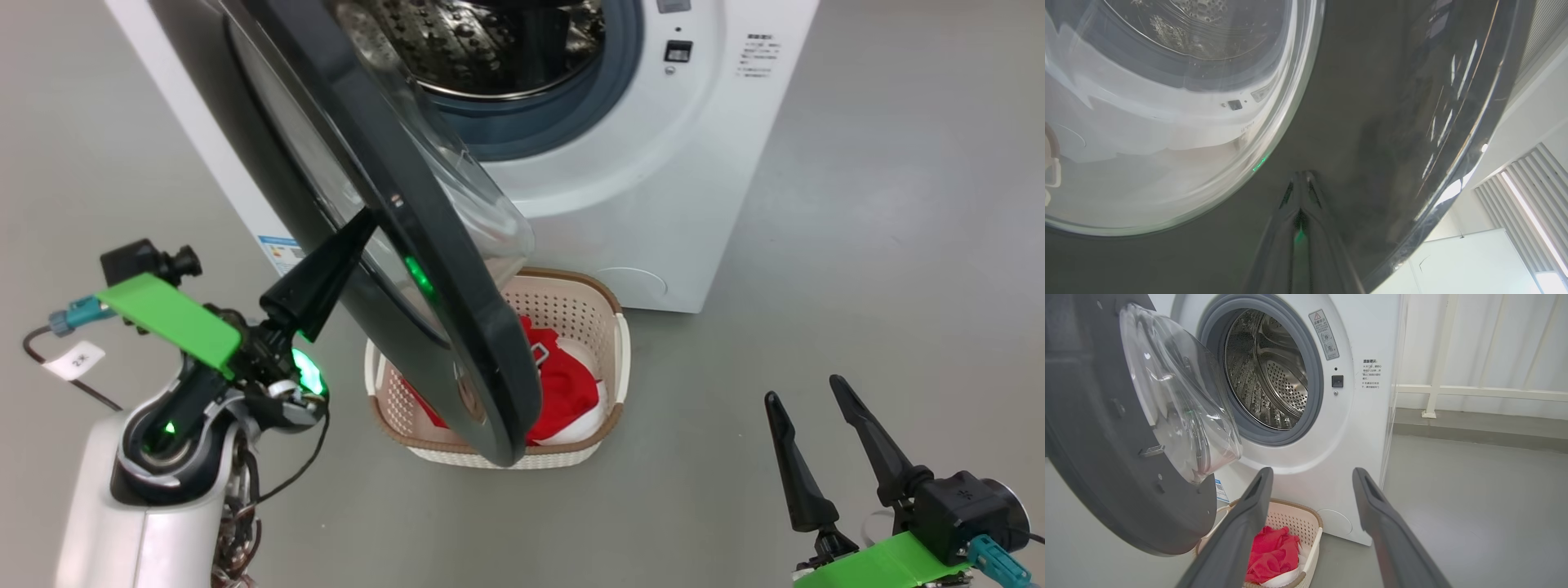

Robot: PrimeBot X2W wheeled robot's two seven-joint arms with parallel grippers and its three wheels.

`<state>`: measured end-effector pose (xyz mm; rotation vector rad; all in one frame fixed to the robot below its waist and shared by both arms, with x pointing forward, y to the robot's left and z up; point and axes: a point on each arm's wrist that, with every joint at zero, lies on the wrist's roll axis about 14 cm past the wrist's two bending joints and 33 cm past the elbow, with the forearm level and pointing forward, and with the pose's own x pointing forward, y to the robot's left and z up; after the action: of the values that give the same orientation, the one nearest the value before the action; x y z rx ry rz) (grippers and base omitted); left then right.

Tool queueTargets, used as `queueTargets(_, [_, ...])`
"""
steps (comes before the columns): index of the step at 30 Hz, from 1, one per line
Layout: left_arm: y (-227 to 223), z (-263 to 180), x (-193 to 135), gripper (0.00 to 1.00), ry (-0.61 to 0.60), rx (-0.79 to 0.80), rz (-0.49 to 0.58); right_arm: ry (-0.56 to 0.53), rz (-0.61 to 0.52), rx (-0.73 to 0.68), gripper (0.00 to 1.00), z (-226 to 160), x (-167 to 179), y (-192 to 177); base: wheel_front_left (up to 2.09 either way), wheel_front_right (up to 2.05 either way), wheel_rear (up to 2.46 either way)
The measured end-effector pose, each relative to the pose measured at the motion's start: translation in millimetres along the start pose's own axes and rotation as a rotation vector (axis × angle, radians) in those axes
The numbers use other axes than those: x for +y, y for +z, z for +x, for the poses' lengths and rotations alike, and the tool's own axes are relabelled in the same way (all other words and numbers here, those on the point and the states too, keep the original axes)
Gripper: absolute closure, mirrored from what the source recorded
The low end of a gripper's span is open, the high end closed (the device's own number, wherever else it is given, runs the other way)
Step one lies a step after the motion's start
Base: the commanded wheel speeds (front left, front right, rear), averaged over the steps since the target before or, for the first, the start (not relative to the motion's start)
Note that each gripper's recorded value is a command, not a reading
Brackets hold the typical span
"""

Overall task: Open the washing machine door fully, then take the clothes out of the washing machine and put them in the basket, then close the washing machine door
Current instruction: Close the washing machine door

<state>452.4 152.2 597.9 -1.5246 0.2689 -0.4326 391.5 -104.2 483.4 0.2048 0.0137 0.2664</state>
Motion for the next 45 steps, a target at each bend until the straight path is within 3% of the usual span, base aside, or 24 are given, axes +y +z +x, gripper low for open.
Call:
queueTargets(16, [-11.9, 41.5, 18.7, 1.00, 0.033, 0.043, -0.012, -0.069, 0.005, -0.006, 0.00, -2.3, -22.4, -0.7, 0.00, 0.00, 0.00])
queueTargets(45, [-32.0, 123.1, 21.9, 1.00, -0.006, 0.108, -0.038, -0.138, 0.015, 0.013, 0.00, 3.2, -47.6, -12.5, 0.00, 0.00, 0.00])
